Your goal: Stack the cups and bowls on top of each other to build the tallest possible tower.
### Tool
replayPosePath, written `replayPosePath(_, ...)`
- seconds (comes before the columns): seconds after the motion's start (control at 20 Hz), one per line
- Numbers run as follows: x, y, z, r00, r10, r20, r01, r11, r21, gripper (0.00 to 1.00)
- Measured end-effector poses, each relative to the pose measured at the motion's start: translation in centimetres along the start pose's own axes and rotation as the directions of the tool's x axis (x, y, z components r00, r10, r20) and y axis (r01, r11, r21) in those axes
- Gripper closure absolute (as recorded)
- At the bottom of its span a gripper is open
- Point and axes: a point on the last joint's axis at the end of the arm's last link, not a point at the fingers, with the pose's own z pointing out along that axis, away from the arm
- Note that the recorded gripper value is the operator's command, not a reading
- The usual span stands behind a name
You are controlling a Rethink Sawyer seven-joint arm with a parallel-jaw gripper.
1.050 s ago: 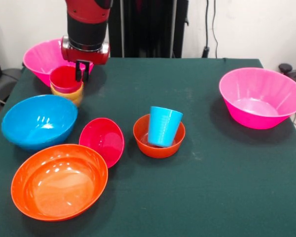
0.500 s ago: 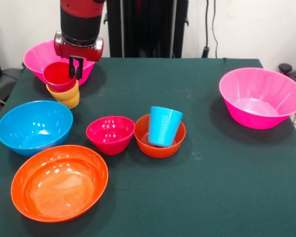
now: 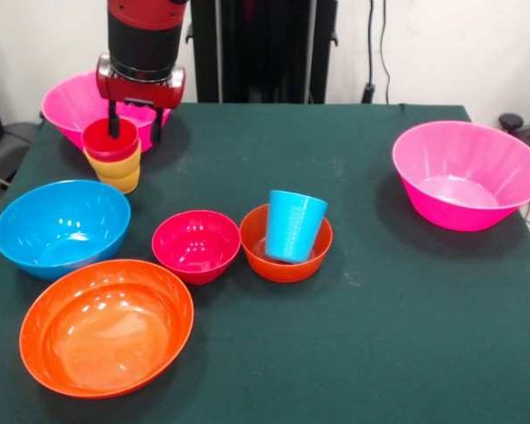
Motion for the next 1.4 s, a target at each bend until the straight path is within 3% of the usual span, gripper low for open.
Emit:
replayPosePath(0.45, 0.2, -0.3, 0.2, 1.0, 0.007, -0.004, -0.007, 1.0, -0.004, 0.0)
replayPosePath(0.95, 1.0, 0.0, 1.8, 0.9995, 0.012, -0.029, -0.013, 0.9995, -0.028, 0.0)
replayPosePath(1.2, 0.7, -0.1, 1.9, 0.9999, 0.014, -0.003, -0.015, 0.9994, -0.033, 0.0)
replayPosePath(1.25, 0.6, -0.1, 1.9, 0.9999, 0.015, 0.004, -0.015, 0.9993, -0.034, 1.0)
replayPosePath(1.4, 0.3, 0.0, 1.8, 0.9996, 0.015, 0.023, -0.014, 0.9993, -0.035, 1.0)
